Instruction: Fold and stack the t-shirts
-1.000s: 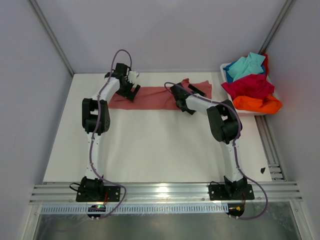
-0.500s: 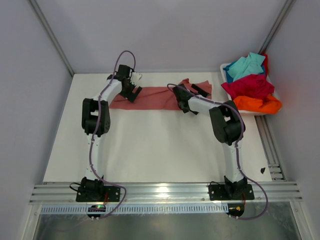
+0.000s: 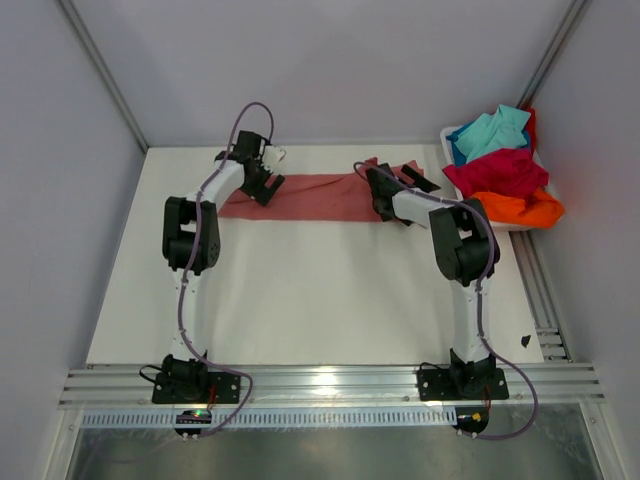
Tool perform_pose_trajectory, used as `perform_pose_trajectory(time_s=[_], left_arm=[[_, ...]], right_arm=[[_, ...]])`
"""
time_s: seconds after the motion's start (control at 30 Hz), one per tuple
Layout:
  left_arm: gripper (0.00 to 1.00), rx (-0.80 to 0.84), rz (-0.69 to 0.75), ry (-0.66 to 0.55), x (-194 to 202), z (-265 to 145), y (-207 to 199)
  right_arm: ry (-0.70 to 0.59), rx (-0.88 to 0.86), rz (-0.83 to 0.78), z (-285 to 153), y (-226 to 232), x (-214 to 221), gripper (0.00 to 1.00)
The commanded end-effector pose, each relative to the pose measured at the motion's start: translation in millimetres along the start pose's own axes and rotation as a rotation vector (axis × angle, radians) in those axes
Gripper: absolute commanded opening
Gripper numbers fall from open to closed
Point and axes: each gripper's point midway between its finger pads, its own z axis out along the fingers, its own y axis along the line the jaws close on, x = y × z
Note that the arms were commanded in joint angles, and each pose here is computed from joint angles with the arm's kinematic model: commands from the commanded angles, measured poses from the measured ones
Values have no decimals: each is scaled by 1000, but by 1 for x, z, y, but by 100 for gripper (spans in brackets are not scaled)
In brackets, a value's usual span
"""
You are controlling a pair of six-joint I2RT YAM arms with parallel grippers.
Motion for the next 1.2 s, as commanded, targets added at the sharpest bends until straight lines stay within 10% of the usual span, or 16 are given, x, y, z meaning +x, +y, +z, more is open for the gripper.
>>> perform_pose_trajectory(time_s=[0.0,0.9,1.17], left_arm=[[99,26,42,166,49,6,-9],[99,25,24,208,79,-15,1],[99,75,10,216,85,-29,-9]], right_arm=[[7,55,37,10,-23,3,98],[10,256,28,24,-114,-1,98],[-132,3,226,-21,-110,-37,98]])
